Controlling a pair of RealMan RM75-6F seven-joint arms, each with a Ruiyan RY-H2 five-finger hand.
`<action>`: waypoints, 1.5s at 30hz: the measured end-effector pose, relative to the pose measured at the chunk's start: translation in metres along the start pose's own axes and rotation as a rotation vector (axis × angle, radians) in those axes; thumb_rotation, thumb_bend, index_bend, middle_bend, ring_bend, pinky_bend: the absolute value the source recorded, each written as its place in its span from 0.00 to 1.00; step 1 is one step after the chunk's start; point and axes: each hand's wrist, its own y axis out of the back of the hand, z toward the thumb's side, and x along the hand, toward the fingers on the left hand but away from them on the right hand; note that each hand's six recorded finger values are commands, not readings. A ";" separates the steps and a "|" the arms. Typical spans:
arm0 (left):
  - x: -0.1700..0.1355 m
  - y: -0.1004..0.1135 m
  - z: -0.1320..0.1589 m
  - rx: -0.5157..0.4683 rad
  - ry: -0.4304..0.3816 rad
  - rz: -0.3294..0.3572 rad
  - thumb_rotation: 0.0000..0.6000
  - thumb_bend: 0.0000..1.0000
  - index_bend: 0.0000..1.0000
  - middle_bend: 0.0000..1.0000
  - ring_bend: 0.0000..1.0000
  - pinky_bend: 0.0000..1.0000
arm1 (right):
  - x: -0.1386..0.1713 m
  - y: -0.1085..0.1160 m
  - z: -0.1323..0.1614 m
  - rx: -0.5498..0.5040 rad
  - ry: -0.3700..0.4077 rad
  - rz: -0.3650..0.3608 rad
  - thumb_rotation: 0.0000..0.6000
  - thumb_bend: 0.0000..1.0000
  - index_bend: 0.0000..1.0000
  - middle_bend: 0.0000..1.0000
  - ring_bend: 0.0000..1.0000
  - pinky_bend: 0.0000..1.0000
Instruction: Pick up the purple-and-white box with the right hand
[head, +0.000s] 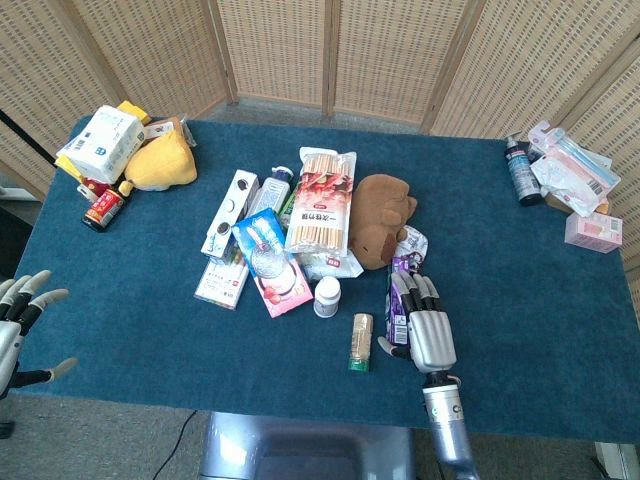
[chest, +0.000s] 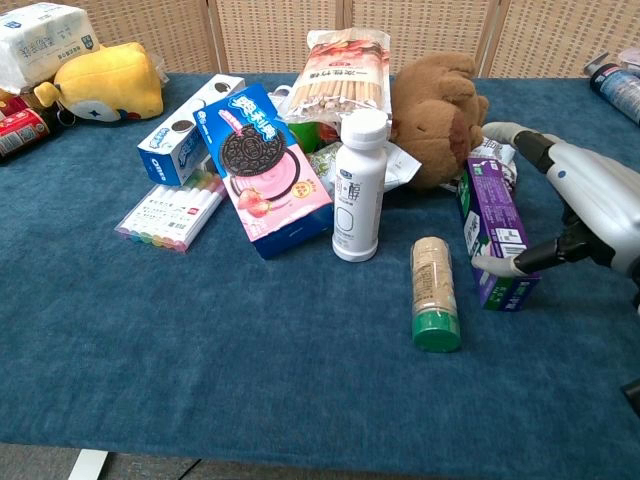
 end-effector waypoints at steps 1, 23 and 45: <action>0.000 0.000 0.000 0.000 0.000 -0.001 1.00 0.00 0.22 0.00 0.00 0.00 | 0.000 -0.001 0.001 0.001 0.002 -0.002 1.00 0.00 0.00 0.00 0.00 0.00; 0.000 -0.004 0.002 0.011 -0.005 -0.012 1.00 0.00 0.22 0.00 0.00 0.00 | -0.009 0.005 -0.039 0.104 -0.049 -0.047 1.00 0.00 0.00 0.00 0.00 0.00; 0.000 -0.006 0.006 0.011 -0.015 -0.017 1.00 0.00 0.22 0.00 0.00 0.00 | -0.040 0.018 -0.057 0.200 -0.139 -0.016 1.00 0.00 0.00 0.00 0.00 0.00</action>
